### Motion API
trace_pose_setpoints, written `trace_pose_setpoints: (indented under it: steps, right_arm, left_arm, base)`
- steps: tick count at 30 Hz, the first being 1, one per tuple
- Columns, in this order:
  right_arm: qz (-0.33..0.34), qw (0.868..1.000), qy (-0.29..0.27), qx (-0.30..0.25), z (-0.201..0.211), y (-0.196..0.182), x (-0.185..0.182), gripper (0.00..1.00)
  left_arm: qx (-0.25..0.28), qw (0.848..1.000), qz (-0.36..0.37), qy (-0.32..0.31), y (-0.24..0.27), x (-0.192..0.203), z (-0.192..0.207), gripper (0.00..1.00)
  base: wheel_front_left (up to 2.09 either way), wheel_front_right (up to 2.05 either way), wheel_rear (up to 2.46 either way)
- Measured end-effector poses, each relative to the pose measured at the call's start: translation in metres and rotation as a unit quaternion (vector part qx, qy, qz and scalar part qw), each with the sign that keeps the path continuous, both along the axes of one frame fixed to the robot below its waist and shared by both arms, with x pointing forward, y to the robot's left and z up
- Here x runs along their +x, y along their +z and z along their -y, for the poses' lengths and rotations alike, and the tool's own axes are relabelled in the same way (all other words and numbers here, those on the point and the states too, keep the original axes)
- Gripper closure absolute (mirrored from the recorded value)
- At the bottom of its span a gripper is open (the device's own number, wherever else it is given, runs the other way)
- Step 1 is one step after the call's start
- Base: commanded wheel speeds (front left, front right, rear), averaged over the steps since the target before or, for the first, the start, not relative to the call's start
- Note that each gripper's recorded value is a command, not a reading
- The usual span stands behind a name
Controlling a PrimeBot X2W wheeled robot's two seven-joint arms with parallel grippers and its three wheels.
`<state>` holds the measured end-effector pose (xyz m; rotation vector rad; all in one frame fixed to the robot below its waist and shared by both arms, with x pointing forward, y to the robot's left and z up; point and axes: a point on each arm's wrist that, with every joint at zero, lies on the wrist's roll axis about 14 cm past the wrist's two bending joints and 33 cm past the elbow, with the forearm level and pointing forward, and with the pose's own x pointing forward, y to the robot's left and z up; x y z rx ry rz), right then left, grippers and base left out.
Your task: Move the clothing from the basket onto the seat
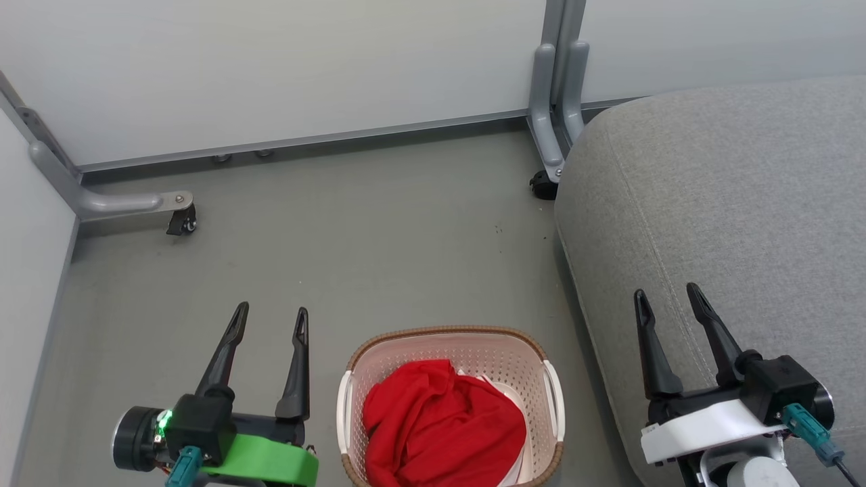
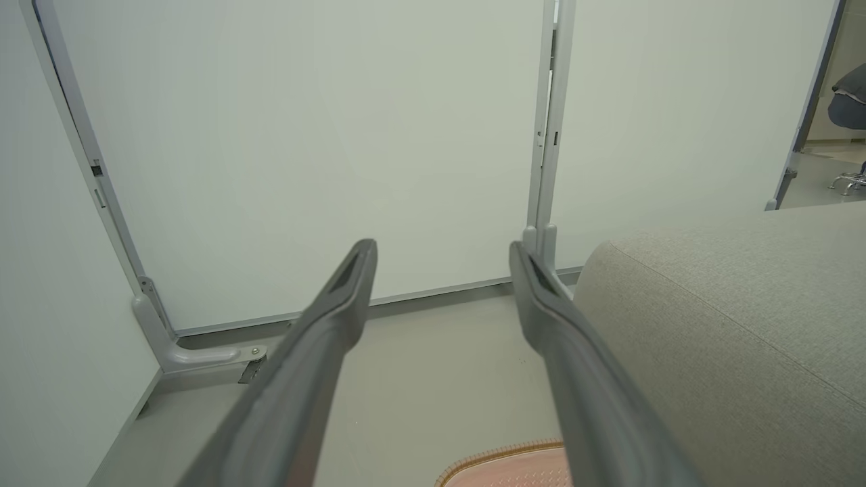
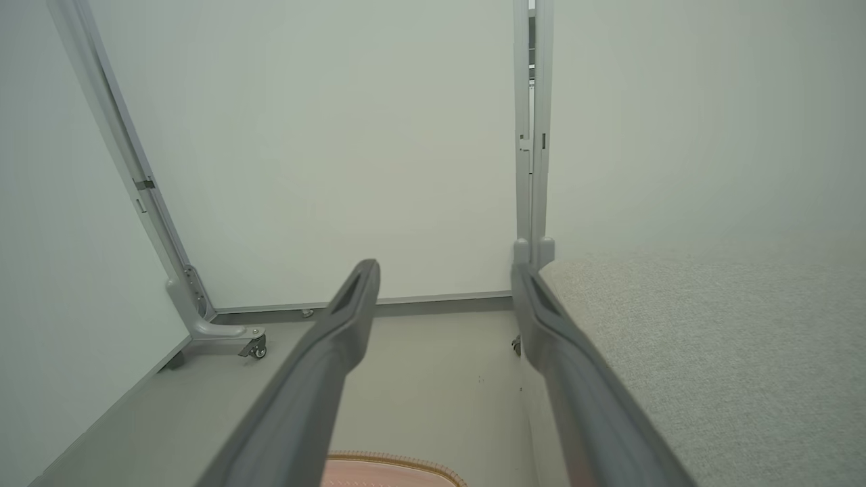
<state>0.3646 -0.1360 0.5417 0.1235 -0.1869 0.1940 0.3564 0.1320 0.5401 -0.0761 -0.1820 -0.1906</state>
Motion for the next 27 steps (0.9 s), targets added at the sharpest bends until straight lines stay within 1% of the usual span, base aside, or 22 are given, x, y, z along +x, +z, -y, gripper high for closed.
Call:
trace_pose_setpoints:
  steps: [4,27]
  right_arm:
    - [0.005,1.000,0.004,-0.010,-0.003,0.001,0.000,0.00]
    - [0.000,1.000,0.007,-0.006,-0.005,-0.002,0.000,0.00]
  left_arm:
    - [0.011,1.000,0.005,-0.001,0.001,-0.001,0.001,0.00]
    - [0.008,1.000,-0.014,-0.009,-0.011,-0.001,0.004,0.00]
  base:
    - [0.00,0.00,0.00]
    - [0.00,0.00,0.00]
